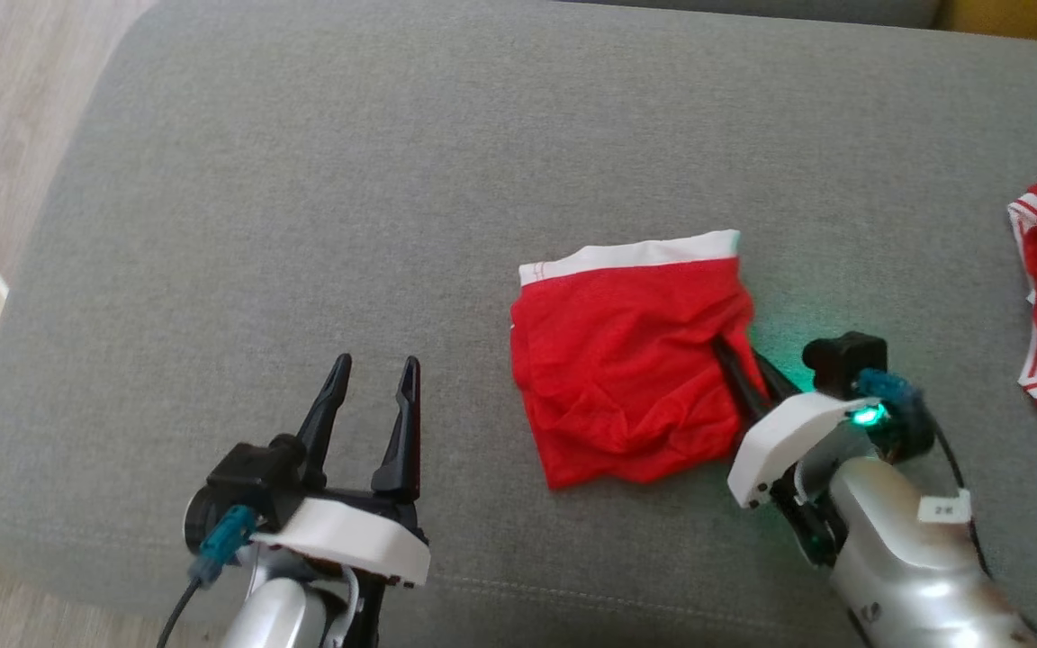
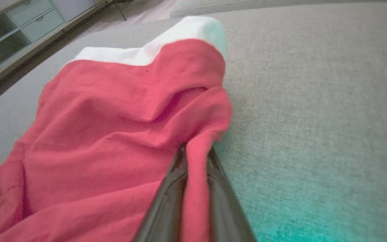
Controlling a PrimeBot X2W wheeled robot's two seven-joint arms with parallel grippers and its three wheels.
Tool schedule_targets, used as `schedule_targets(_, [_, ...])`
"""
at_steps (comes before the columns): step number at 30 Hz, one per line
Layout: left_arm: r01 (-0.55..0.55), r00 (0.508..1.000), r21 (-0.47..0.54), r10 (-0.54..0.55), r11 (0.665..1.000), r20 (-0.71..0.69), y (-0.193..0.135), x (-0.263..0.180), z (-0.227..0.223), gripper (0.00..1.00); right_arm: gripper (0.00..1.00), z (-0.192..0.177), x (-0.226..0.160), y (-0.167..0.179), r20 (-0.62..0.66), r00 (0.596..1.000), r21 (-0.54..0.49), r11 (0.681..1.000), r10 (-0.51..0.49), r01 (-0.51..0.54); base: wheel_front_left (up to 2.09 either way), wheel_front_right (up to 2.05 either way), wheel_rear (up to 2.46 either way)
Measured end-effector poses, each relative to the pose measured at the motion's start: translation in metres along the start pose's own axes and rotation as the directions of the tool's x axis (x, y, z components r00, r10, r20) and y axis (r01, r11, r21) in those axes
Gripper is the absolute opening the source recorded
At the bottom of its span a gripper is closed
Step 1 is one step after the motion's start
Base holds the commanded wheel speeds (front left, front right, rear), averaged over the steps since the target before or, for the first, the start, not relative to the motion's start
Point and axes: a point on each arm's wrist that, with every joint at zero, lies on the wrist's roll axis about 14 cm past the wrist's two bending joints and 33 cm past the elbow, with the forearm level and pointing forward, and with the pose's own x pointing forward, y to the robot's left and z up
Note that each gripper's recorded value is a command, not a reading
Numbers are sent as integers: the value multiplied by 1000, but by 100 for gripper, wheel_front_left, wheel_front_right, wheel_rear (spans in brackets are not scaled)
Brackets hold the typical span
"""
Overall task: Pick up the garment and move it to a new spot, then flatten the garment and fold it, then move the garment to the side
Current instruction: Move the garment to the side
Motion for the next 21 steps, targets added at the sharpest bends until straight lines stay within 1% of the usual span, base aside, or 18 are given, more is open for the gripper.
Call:
schedule_targets(2, [5,1000,0,-5,1000,1,-2,1,0,100,0,4,-2,-2,24,1000,-76,997,9,-7,0,0,0])
schedule_targets(4, [17,1000,-2,-17,1000,2,-5,3,0,100,0,12,-5,-9,58,998,-163,987,9,0,0,0,0])
schedule_targets(7, [40,999,-5,-40,999,2,-12,7,0,100,0,31,-12,-27,103,995,-288,957,-4,34,0,0,0])
schedule_targets(8, [51,999,-6,-51,999,3,-15,8,0,100,0,38,-15,-34,115,993,-331,942,-12,50,0,0,0])
schedule_targets(12, [101,995,-14,-101,995,3,-30,15,-1,100,0,61,-35,-67,171,984,-450,884,-57,130,0,0,0])
schedule_targets(13, [132,991,-20,-132,991,3,-40,20,-2,100,0,67,-49,-88,181,979,-489,855,-96,175,0,0,0])
schedule_targets(17, [195,981,-29,-195,980,0,-59,32,-4,100,0,82,-79,-137,190,963,-555,789,-189,265,0,0,0])
schedule_targets(19, [221,975,-33,-221,975,-4,-68,40,-7,100,0,93,-94,-164,183,951,-585,750,-250,310,0,0,0])
schedule_targets(21, [246,969,-33,-247,969,-10,-76,49,-11,100,0,104,-108,-192,179,933,-597,720,-312,355,0,0,0])
